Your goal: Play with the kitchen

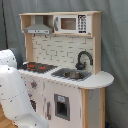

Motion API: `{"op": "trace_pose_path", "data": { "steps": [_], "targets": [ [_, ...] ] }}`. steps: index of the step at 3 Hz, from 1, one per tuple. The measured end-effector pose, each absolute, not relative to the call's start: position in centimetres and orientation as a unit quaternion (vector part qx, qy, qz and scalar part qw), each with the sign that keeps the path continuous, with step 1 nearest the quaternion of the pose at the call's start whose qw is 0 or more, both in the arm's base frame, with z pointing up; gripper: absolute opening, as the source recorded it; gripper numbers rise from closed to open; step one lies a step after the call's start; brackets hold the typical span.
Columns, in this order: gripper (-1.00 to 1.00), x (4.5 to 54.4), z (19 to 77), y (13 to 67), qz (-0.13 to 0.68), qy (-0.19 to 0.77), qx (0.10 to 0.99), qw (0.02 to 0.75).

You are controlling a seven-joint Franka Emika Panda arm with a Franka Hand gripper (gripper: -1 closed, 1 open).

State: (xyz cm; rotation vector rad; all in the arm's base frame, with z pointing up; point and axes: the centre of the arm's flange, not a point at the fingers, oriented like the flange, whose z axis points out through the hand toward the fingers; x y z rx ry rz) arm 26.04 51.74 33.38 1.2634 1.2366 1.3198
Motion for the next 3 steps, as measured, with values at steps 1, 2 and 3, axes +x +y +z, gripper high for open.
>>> {"op": "trace_pose_path", "data": {
  "steps": [1,2,3],
  "targets": [
    [1.0,24.8,34.1,52.3,0.522,0.515,0.481,0.48],
    [1.0,24.0,36.0,52.6,0.514,0.517,0.46,0.507],
    [1.0,23.1,38.7,52.6,0.505,0.516,0.444,0.531]
  ]
}}
